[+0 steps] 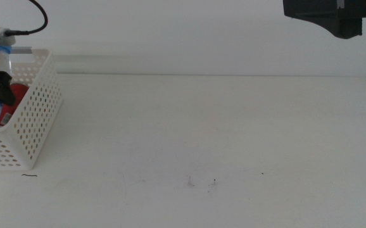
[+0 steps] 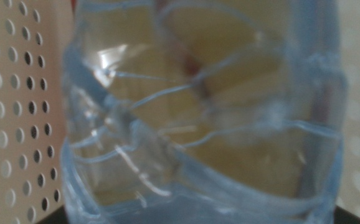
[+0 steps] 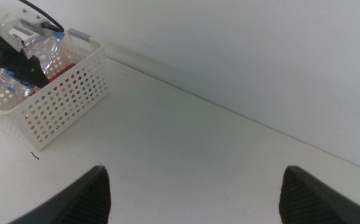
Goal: Use arms to grab the bottles and put them into the dustbin to the left of the table.
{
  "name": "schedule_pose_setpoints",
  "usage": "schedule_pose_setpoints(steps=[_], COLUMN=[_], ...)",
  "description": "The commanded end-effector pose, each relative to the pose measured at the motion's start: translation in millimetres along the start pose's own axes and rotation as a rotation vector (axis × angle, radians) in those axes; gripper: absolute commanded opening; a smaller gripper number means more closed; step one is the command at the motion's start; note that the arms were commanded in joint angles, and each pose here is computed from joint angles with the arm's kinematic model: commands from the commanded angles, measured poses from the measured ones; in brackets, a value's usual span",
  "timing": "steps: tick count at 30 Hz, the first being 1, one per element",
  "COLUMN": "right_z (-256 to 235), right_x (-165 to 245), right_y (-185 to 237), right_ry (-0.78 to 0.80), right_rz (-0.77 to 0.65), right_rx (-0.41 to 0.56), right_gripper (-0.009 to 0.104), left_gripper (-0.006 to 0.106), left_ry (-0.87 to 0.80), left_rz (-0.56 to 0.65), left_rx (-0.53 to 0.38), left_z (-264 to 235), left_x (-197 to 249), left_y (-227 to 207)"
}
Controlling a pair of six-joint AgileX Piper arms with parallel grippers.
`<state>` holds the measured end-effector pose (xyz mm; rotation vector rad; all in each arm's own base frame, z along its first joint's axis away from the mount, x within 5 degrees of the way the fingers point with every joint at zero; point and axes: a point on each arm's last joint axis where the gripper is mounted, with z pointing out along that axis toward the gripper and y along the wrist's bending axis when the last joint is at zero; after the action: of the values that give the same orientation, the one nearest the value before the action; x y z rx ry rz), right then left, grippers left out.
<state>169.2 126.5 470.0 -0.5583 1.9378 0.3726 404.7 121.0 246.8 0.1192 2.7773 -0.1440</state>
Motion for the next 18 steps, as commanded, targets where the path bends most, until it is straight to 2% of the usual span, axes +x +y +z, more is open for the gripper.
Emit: schedule_pose_setpoints(steps=[1,7,8,13,18], right_z=[-2,-2,-2,-2,-2], right_x=[-3,-3,-3,-3,-3], right_y=[0,0,0,0,0], right_ry=[-0.021,-0.021,-0.021,-0.021,-0.021], right_rz=[-0.013,-0.013,-0.013,-0.013,-0.013], right_rx=[0.001,0.001,0.001,0.001,0.001], right_gripper=[0.093,0.093,0.093,0.093,0.093], left_gripper=[0.037,0.090,0.094,0.094,0.094], left_ry=[-0.059,-0.078,-0.088,-0.127,-0.197], left_rz=[-0.003,-0.003,-0.003,-0.025,-0.041], left_rx=[-0.017,-0.025,-0.027,-0.013,-0.021], left_z=[-3,-1,-3,-22,-55], left_x=[-7,-10,-11,-13,-10], left_y=[2,4,4,-5,-32])
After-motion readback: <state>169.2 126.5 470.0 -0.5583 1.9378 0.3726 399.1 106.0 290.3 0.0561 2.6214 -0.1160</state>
